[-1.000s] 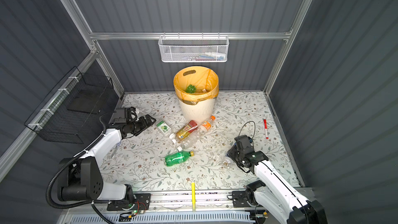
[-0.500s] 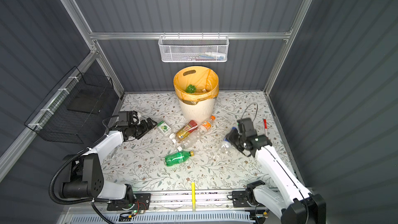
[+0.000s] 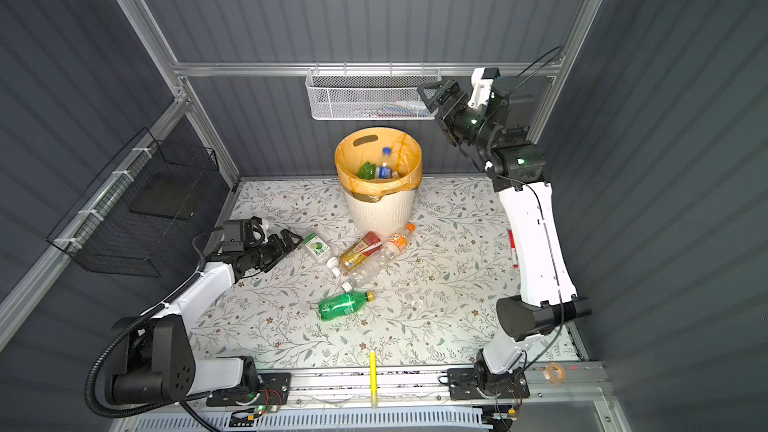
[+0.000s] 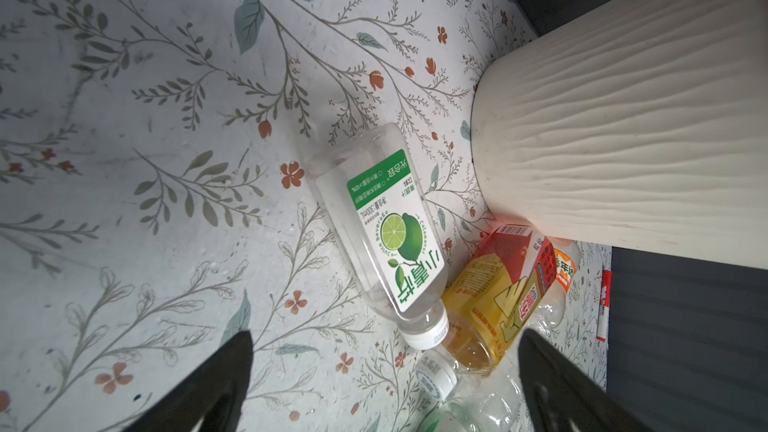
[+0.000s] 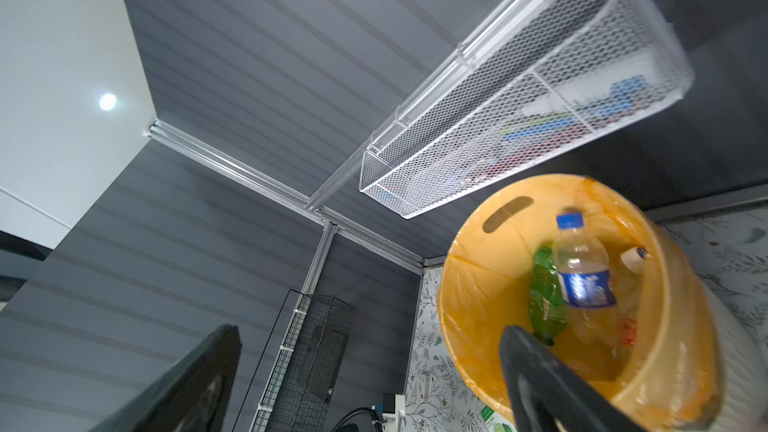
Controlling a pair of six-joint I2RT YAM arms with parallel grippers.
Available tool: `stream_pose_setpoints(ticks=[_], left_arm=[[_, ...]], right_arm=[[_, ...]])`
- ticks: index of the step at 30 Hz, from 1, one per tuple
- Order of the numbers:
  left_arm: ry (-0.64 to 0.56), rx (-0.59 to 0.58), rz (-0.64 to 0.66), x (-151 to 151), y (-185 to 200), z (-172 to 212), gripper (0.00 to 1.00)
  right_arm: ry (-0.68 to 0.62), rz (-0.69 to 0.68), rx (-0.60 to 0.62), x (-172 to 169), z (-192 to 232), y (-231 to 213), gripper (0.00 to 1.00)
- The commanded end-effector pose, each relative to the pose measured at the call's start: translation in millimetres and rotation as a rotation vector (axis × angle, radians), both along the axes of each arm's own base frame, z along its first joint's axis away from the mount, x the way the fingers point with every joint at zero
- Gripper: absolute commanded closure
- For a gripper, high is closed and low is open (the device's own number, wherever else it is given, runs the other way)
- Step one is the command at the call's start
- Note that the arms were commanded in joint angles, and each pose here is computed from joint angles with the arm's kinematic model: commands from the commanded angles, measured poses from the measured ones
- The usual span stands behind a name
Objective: Throw the plastic bottles in the bin
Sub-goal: 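Lift the Pepsi bottle over the bin and drop it with the right gripper, then grasp the green-labelled lime bottle with the left gripper while the right gripper returns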
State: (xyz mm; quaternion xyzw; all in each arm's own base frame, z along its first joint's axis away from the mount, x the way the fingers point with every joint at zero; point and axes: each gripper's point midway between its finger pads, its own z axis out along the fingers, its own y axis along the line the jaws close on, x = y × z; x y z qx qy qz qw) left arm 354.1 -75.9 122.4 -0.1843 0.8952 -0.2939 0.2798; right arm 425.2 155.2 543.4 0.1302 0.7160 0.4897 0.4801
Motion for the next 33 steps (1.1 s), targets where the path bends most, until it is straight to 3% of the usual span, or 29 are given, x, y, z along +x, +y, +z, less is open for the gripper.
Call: stream_pose_setpoints(ticks=[1,5,8,12,16,21,33], left_arm=[[0.009,-0.025,0.002,4,-2,3,0.0],[0.026,-0.08,0.016,7,-8,-1,0.01],[0.058,-0.12,0.03,9,-21,-10,0.01],[0.128,-0.084,0.035,6,-45,-27,0.02],[0.194,-0.066,0.098,11,-53,-41,0.02],[0.272,0.0,0.165,17,-46,-52,0.01],[0.338,0.055,0.186,33,-46,-56,0.01]], right_arm=[[0.024,-0.013,0.015,-7,-9,-14,0.01],[0.093,-0.093,-0.068,-22,-60,-39,0.01],[0.209,-0.185,-0.177,-34,-139,-62,0.01],[0.452,-0.235,-0.255,-65,-266,-79,0.01],[0.616,-0.266,-0.289,-95,-344,-89,0.02],[0.669,-0.259,-0.307,-114,-370,-92,0.01],[0.729,-0.209,-0.296,-112,-402,-83,0.01]])
